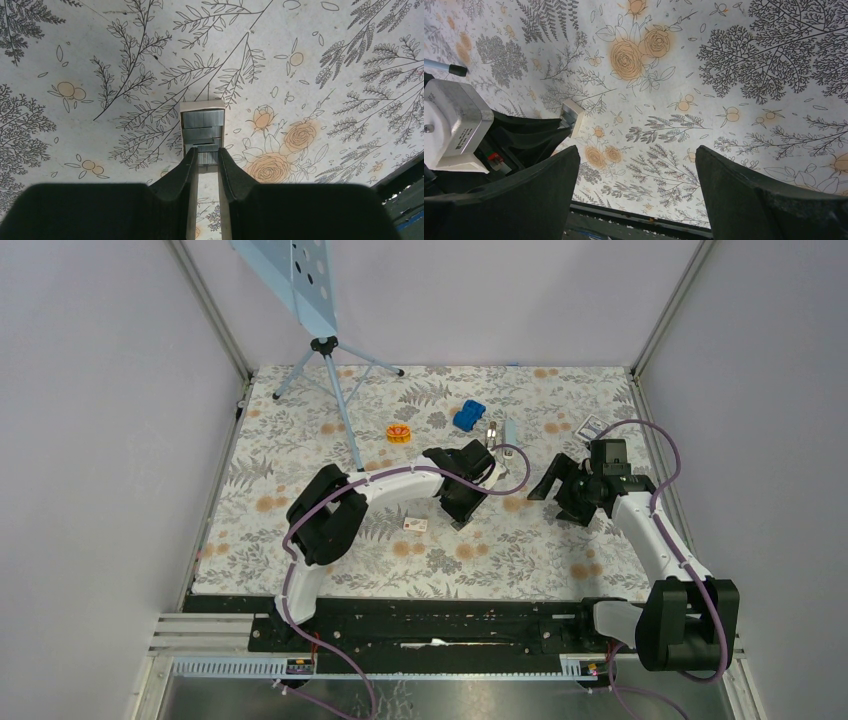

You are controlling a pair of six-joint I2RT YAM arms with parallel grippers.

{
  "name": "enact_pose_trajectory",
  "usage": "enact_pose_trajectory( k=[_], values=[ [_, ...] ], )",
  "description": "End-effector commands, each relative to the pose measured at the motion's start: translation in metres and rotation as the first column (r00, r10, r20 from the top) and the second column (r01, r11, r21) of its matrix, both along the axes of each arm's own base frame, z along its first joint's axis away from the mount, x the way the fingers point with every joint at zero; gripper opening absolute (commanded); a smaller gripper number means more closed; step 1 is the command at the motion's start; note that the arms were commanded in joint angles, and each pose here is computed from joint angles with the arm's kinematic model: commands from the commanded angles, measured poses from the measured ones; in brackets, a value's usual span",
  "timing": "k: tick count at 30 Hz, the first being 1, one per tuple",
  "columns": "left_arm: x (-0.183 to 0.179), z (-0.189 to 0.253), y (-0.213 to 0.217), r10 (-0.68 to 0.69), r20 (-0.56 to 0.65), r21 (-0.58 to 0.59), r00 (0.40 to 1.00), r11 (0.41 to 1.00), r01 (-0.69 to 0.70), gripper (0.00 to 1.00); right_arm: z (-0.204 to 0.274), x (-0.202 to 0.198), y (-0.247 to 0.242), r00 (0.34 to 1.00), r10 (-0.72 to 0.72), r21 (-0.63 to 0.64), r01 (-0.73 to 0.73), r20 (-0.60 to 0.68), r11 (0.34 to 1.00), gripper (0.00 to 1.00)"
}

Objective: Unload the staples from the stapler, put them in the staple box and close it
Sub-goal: Place the staple in the staple box.

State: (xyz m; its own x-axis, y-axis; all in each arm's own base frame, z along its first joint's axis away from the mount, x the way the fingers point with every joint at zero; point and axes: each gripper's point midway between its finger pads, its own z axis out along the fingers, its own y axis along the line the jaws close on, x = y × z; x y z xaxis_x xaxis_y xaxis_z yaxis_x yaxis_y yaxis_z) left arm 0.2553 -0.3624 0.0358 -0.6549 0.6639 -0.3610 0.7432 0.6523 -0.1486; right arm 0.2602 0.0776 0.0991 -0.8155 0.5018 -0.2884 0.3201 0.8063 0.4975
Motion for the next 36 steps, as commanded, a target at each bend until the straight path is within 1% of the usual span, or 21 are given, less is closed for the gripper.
enact_pose_trajectory(
  k=[1, 15, 30, 36],
  values=[
    [0.008, 0.0193, -0.0177, -0.025, 0.045, -0.069, 0.999, 0.997, 0.028, 0.11, 0.0028, 0.0005, 0.0042, 1.0, 0.024, 0.023, -0.024, 0.019, 0.999, 0.93],
    [0.0097, 0.0207, -0.0202, -0.029, 0.054, -0.075, 0.998, 0.997, 0.033, 0.11, 0.0027, 0.0002, 0.0062, 0.999, 0.034, 0.032, -0.035, 0.02, 0.999, 0.93],
    [0.0118, 0.0221, -0.0186, -0.024, 0.067, -0.07, 0.997, 0.997, 0.029, 0.26, 0.0034, -0.0013, 0.008, 0.999, 0.043, 0.04, -0.044, 0.026, 0.998, 0.95],
    [0.0113, 0.0222, -0.019, -0.026, 0.068, -0.071, 0.997, 0.997, 0.031, 0.3, 0.0042, -0.0018, 0.0086, 0.999, 0.044, 0.043, -0.045, 0.028, 0.998, 0.95]
  ],
)
